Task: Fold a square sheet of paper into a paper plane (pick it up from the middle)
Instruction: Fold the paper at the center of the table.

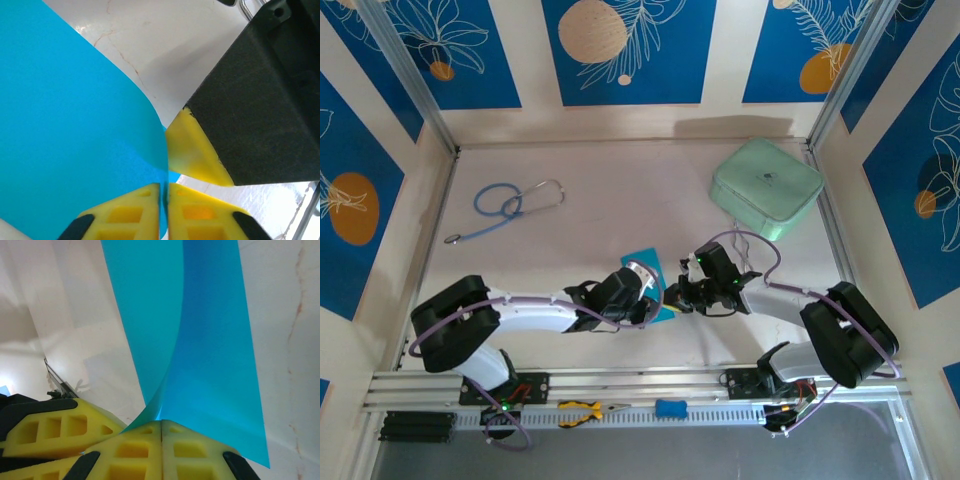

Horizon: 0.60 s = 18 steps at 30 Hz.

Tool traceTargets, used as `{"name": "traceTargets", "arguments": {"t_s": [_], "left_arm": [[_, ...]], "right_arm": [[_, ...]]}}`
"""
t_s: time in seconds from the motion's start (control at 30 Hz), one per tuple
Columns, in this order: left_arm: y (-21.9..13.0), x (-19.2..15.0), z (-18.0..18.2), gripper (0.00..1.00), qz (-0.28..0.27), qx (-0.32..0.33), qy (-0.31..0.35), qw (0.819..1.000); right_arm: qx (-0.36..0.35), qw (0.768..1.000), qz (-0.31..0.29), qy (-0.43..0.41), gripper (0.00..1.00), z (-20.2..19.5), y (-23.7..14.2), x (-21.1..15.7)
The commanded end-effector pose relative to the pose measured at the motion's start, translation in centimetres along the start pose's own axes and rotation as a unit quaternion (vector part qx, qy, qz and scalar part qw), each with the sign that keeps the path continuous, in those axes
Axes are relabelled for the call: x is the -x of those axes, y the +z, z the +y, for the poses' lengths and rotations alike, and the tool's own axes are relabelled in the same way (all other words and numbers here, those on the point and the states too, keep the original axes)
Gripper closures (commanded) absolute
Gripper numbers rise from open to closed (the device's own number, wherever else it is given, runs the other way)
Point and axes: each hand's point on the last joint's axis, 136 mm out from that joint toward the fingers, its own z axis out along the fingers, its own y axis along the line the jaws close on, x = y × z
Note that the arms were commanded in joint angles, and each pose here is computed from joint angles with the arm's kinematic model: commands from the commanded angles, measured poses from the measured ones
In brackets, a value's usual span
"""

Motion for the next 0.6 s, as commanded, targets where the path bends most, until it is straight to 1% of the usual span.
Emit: {"name": "traceTargets", "arguments": {"t_s": [0.0, 0.1, 0.3, 0.57], "left_arm": [[0.0, 0.9, -0.3, 0.93, -0.004, -0.003, 0.010, 1.000], [-0.2, 1.1, -0.4, 1.00, -0.009, -0.004, 0.011, 1.000], [-0.5, 1.4, -0.2, 1.00, -0.015, -0.017, -0.002, 1.000], [-0.7, 1.1, 0.1, 1.00, -0.012, -0.028, -0.015, 0.999]], "right_arm": [[0.013, 1.000, 0.009, -0.002, 0.92, 0.9, 0.0, 0.1], [0.006, 1.000, 0.003, 0.000, 0.92, 0.6, 0.0, 0.2], [-0.017, 1.000, -0.007, 0.016, 0.92, -0.7, 0.2, 0.5], [-0.029, 0.999, -0.014, 0.014, 0.93, -1.1, 1.0, 0.9]]}}
